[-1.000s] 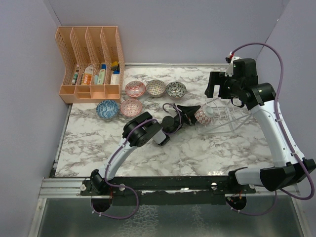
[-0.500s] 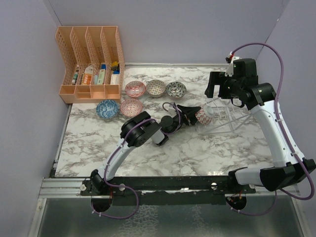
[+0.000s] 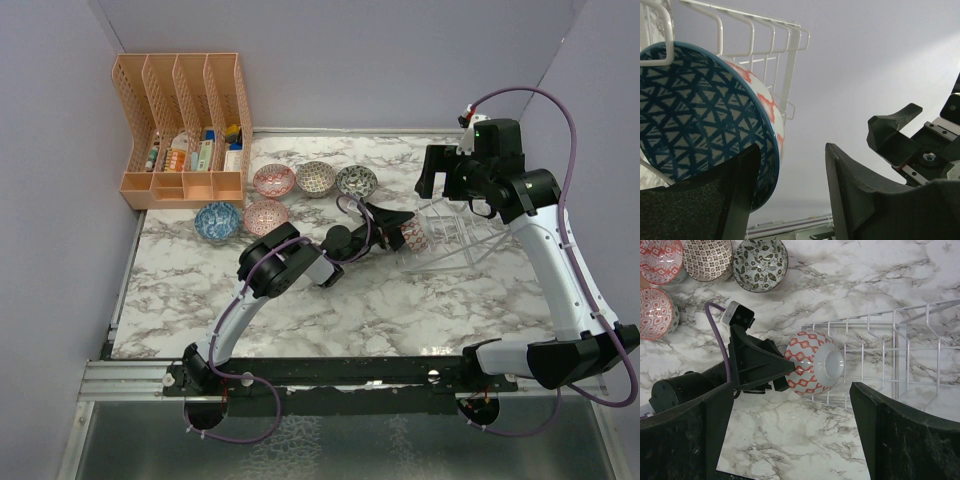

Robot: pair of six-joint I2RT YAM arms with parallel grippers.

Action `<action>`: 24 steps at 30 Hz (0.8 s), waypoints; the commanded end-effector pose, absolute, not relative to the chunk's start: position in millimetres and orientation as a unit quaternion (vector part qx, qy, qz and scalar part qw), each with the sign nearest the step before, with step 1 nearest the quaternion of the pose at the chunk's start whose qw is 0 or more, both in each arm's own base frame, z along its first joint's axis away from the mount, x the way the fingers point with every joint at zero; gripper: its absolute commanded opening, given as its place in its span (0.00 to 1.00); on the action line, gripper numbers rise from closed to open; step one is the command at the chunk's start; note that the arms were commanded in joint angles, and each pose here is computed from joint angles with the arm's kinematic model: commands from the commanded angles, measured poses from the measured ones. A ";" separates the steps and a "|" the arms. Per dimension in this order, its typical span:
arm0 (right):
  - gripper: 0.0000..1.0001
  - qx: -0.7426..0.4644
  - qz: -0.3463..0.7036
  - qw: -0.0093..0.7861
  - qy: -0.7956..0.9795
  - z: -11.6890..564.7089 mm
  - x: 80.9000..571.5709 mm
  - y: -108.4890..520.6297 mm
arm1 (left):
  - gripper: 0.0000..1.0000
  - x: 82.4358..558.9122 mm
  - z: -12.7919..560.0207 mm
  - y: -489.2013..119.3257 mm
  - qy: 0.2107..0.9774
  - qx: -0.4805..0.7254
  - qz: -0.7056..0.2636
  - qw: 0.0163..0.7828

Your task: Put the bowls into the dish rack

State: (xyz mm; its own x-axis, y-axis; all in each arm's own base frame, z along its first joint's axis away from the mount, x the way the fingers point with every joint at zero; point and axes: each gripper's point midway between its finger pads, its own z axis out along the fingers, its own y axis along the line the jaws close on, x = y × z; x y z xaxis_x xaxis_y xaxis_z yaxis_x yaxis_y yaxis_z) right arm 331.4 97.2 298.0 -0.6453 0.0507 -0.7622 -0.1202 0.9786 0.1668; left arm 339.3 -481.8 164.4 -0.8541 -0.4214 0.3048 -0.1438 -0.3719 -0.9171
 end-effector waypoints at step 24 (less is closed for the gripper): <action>0.99 -0.036 0.124 0.444 0.887 318.9 318.2 100.1 | 1.00 321.5 166.8 -446.4 0.611 -0.215 -0.753 0.114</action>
